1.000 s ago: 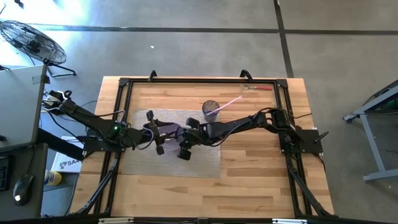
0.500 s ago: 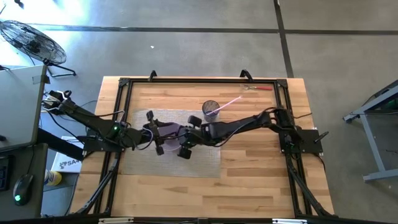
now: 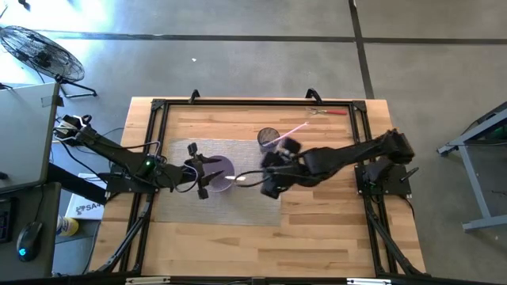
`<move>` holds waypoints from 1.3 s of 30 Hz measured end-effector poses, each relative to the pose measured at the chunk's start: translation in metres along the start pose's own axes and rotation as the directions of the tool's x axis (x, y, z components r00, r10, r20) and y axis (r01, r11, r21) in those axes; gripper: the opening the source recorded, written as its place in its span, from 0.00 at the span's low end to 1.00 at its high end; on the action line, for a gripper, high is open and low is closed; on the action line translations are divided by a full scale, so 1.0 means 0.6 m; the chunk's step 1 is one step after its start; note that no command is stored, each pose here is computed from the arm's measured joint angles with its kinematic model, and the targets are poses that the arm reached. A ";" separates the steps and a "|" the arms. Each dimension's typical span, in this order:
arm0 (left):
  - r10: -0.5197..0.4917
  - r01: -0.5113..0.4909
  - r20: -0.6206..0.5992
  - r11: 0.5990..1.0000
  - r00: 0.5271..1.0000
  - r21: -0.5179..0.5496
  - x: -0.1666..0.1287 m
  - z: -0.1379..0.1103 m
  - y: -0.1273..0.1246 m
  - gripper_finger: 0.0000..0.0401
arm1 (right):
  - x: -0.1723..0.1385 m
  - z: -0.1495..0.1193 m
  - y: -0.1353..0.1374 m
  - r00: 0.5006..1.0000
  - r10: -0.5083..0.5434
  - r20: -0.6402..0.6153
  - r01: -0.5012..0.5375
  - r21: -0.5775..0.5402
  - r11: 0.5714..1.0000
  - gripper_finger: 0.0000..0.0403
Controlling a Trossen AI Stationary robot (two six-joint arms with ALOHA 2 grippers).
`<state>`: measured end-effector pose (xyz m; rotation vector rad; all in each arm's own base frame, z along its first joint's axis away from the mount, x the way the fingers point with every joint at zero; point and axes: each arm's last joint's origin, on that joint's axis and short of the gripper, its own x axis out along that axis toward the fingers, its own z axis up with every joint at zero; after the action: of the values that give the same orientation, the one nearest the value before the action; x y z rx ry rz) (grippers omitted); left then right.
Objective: Pick & Place Utensil
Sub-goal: Put the red fork into the purple bowl on the gray mat
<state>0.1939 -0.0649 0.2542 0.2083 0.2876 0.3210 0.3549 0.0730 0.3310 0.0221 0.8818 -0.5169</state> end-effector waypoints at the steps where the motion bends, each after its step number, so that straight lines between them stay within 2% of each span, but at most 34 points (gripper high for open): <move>1: -0.003 0.003 0.000 1.000 1.000 0.000 0.000 0.000 0.000 0.41 | -0.013 -0.006 -0.006 1.000 -0.025 -0.008 0.025 0.009 1.000 0.25; 6: -0.030 0.030 0.001 1.000 1.000 -0.001 0.000 0.000 -0.001 0.41 | -0.074 -0.040 -0.027 0.994 -0.089 -0.068 0.092 0.031 0.995 0.25; 12: -0.060 0.060 0.002 0.998 0.998 -0.003 0.000 0.000 -0.003 0.41 | -0.104 -0.080 -0.038 0.962 -0.183 -0.201 0.193 0.030 0.981 0.25; 18: -0.083 0.083 0.004 0.997 0.997 -0.003 0.000 0.001 -0.004 0.41 | -0.101 -0.111 -0.047 0.950 -0.152 -0.274 0.172 0.050 0.984 0.25; 22: -0.086 0.086 0.005 0.996 0.996 -0.004 0.000 0.001 -0.004 0.41 | -0.089 -0.161 -0.074 0.923 -0.207 -0.324 0.241 0.070 0.968 0.25; 27: -0.085 0.085 0.004 0.996 0.996 -0.004 0.000 0.001 -0.004 0.41 | -0.079 -0.229 -0.123 0.914 -0.220 -0.340 0.297 0.194 0.935 0.24; 30: -0.085 0.085 0.004 0.996 0.996 -0.004 0.000 0.001 -0.004 0.41 | -0.074 -0.261 -0.155 0.930 -0.190 -0.314 0.296 0.335 0.894 0.24; 32: -0.085 0.086 0.005 0.996 0.996 -0.003 0.000 0.001 -0.004 0.41 | -0.074 -0.274 -0.180 0.947 -0.180 -0.267 0.286 0.437 0.853 0.24; 35: -0.085 0.085 0.005 0.996 0.996 -0.004 0.000 0.001 -0.004 0.41 | -0.077 -0.283 -0.218 0.962 -0.224 -0.153 0.271 0.600 0.752 0.24; 39: -0.085 0.085 0.005 0.996 0.996 -0.004 0.000 0.001 -0.004 0.41 | -0.080 -0.281 -0.269 0.940 -0.335 -0.059 0.266 0.741 0.617 0.24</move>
<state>0.1946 -0.0672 0.2545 0.1924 0.2906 0.2364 0.1356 -0.0099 0.2887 0.6137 0.5312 -1.1759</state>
